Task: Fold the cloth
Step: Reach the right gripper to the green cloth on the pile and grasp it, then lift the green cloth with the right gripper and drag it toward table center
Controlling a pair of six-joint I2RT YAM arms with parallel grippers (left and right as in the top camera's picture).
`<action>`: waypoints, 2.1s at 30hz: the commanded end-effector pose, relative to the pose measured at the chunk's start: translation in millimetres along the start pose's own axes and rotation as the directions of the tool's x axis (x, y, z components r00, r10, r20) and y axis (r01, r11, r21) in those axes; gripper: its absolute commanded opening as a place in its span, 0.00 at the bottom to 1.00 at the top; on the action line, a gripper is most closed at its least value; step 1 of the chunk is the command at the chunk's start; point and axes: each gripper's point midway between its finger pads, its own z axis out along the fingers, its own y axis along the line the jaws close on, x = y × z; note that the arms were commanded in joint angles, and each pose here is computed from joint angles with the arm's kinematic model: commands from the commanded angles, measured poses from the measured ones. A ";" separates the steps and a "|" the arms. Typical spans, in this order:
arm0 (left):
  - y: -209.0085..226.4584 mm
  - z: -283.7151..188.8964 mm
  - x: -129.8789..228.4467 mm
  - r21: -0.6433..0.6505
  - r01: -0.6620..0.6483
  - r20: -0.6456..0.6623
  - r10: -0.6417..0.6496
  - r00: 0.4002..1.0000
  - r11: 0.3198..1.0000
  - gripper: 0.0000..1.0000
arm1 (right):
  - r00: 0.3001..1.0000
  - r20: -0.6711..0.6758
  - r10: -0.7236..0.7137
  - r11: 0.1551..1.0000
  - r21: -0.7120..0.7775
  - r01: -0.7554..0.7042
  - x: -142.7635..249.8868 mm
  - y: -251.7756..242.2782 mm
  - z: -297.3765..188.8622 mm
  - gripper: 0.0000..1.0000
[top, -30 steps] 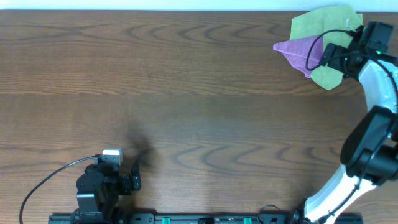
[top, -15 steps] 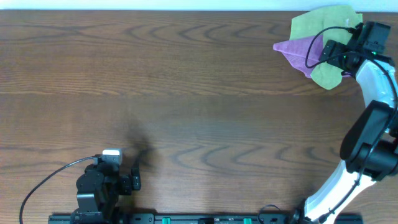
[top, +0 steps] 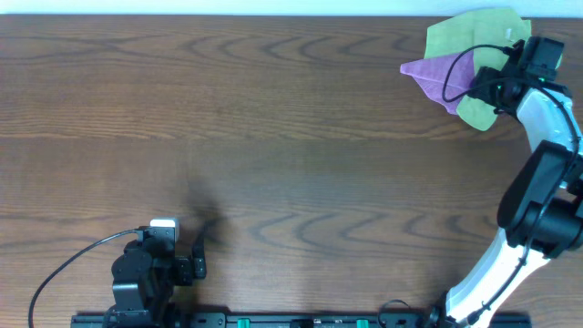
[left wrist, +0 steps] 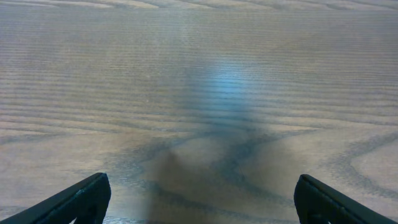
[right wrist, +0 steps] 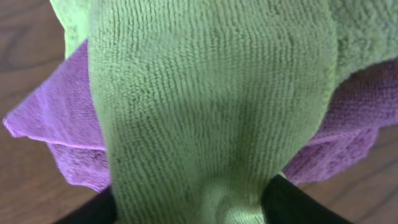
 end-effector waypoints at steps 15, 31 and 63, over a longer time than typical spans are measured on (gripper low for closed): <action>-0.3 1.7 17.8 0.003 -0.022 -0.065 0.022 0.998 1.000 0.95 | 0.978 0.182 -0.101 0.992 -0.056 0.113 -55.2 35.1 -85.0 0.01; -0.3 1.7 17.8 0.003 -0.022 -0.065 0.022 0.998 1.000 0.95 | 0.918 0.129 -0.374 0.890 -0.229 0.395 24.0 174.1 -234.0 0.01; -0.3 1.7 17.8 0.003 -0.022 -0.065 0.022 0.998 1.000 0.95 | 0.533 0.095 -0.841 0.316 -0.713 0.626 289.6 325.7 -356.7 0.01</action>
